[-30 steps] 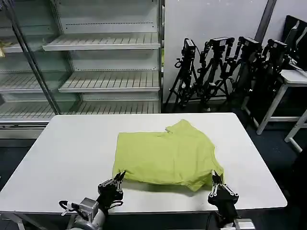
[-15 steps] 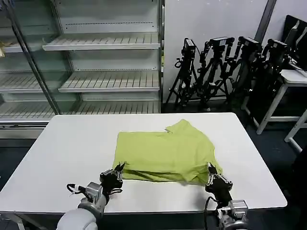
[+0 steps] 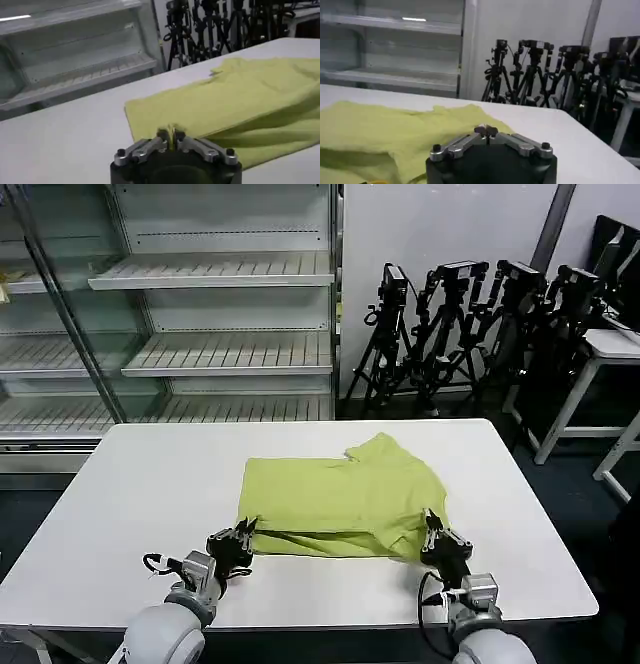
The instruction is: Fold and organize the clothes.
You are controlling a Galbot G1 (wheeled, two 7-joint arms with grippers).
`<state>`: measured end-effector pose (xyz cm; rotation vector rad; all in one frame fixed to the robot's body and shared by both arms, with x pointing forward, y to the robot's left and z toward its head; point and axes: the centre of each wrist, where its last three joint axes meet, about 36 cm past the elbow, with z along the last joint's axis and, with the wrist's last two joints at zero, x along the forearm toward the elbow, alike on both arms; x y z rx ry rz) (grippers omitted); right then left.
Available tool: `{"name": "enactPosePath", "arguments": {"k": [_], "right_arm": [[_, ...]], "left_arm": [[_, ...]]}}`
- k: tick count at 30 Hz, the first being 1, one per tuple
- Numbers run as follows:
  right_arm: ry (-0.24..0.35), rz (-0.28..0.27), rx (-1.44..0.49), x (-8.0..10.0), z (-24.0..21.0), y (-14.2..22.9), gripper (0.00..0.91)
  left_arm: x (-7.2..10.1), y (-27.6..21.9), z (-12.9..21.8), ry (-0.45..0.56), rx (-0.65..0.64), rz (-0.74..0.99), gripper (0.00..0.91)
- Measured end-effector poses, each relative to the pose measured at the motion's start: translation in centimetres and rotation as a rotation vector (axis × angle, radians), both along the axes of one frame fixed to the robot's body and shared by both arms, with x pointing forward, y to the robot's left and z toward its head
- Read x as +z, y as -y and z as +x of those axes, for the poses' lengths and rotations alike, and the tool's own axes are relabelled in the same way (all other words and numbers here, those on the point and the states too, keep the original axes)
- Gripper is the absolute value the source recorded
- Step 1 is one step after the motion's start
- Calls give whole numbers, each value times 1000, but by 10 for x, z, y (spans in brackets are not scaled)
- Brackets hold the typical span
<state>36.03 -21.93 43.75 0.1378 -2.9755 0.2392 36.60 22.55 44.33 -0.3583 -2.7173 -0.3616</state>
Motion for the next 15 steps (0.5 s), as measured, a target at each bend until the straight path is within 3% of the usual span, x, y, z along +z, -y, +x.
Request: {"name": "enactPosePath", "arguments": {"k": [2,3,4,5,6,15], "right_arm": [[4,-8,-2,-3,7,-2,0],[2,-13,-5,-5,9,-2,0],[-3,-18,-6,-8,11,-3,0],[-8,-22,-7,-10,13,-4,766],[-10,-27,-9,-13,14,-4,907],[12,-41,-45,-20,16,-5,907]], "left_arm": [[-1,1,1,-2,-1,2,252],[-2,1,2,-1,-2,3,554],[-3,1,3,0,-3,3,736],[-3,2,3,1,-3,4,907],[-3,2,4,3,-1,4,907],[-2,1,1,23,20,-7,907]]}}
